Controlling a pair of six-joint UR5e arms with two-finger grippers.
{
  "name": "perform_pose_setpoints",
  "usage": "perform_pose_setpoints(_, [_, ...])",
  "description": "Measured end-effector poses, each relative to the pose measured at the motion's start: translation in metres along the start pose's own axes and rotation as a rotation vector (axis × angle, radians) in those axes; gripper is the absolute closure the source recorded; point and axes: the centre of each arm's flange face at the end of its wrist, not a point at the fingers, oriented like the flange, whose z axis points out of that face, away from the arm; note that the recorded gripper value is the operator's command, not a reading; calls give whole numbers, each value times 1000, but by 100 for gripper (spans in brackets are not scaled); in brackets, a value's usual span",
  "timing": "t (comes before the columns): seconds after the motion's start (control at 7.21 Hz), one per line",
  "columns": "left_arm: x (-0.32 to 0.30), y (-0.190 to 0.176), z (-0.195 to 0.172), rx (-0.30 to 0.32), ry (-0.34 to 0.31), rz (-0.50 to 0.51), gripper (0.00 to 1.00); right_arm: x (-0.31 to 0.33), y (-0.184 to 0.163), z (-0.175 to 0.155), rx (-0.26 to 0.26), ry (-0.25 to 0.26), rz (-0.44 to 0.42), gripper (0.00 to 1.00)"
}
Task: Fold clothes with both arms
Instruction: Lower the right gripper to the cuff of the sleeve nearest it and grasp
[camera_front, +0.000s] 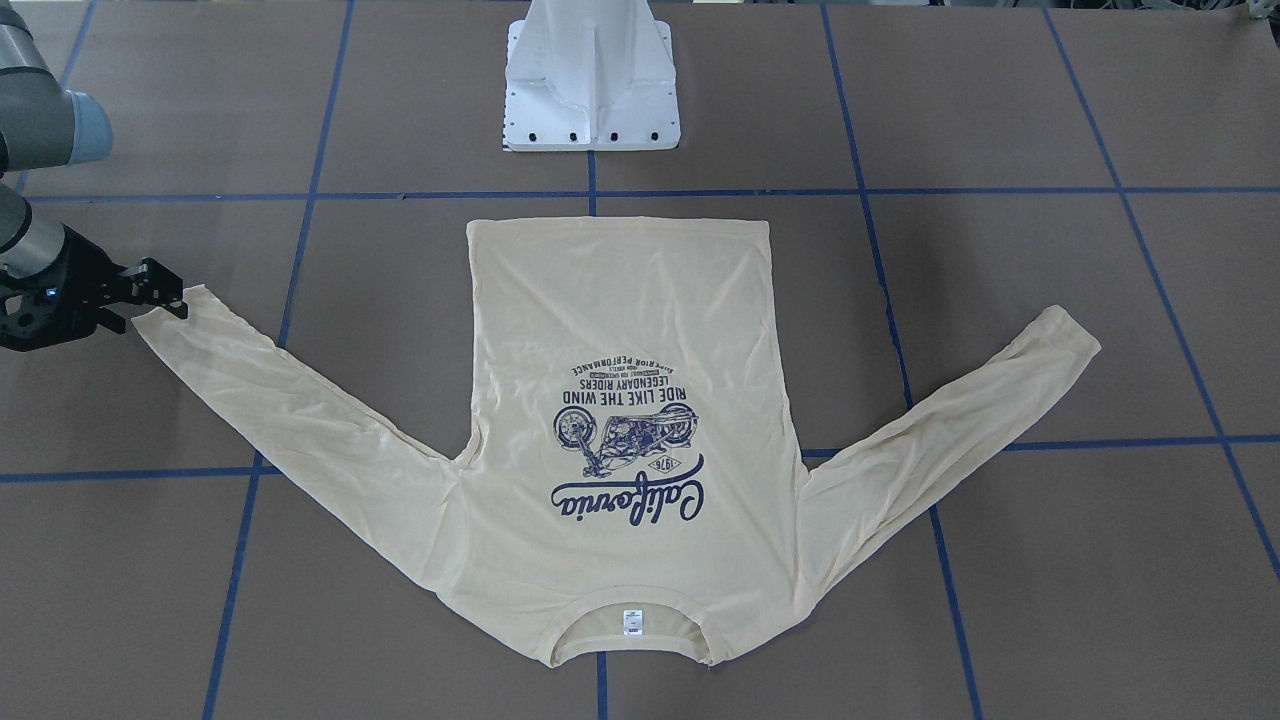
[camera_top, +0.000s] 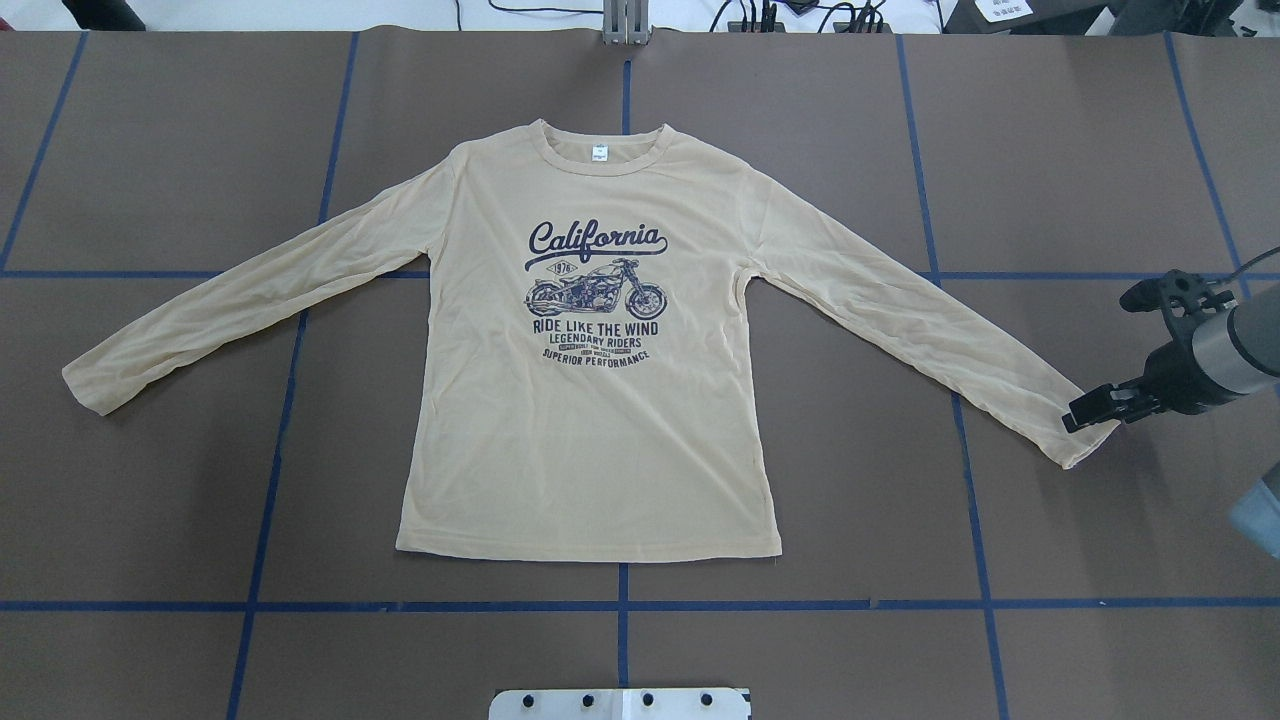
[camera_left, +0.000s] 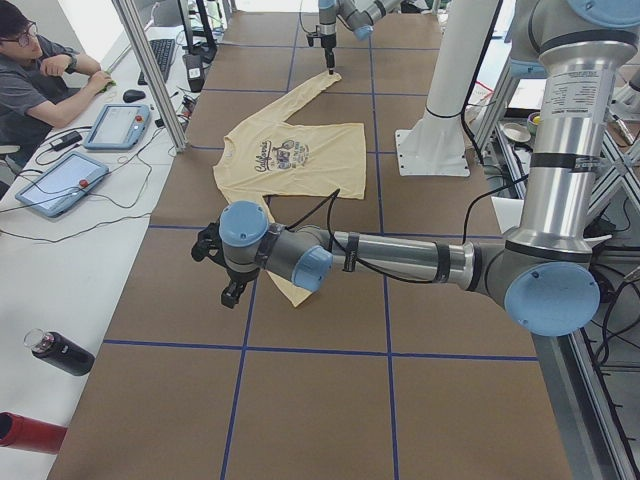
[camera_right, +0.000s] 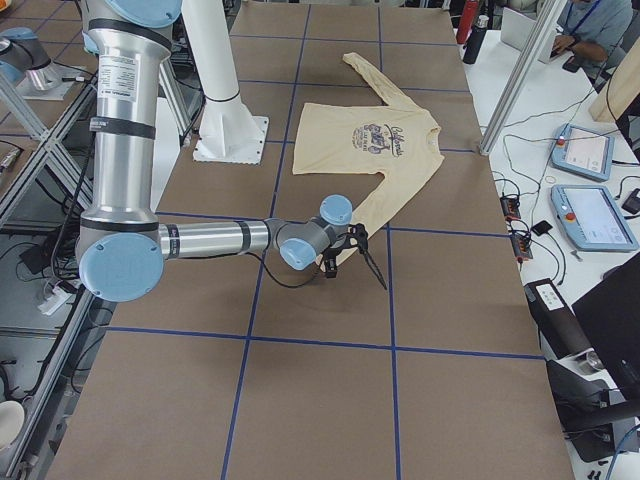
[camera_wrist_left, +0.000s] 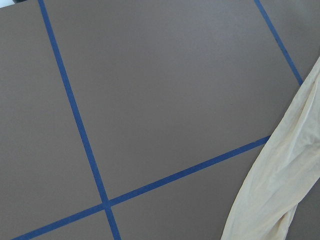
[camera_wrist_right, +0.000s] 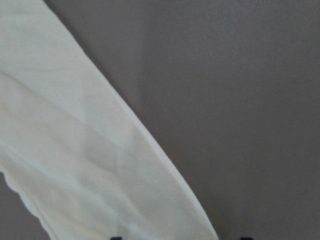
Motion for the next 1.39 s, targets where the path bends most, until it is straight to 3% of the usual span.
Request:
perform_pose_setpoints(0.28, [0,0,0,0,0,0,0,2,3,1,-10,-1,4,25])
perform_pose_setpoints(0.55, [0,0,0,0,0,-1,0,5,5,3,-17,-2,7,37])
perform_pose_setpoints(0.69, [0,1,0,-1,0,-1,0,5,5,3,-19,-3,8,55])
perform_pose_setpoints(0.97, [-1,1,1,-1,0,-2,0,7,5,4,-21,-1,12,100])
perform_pose_setpoints(1.39, [-1,1,0,-1,0,-3,0,3,4,0,-20,-15,9,100])
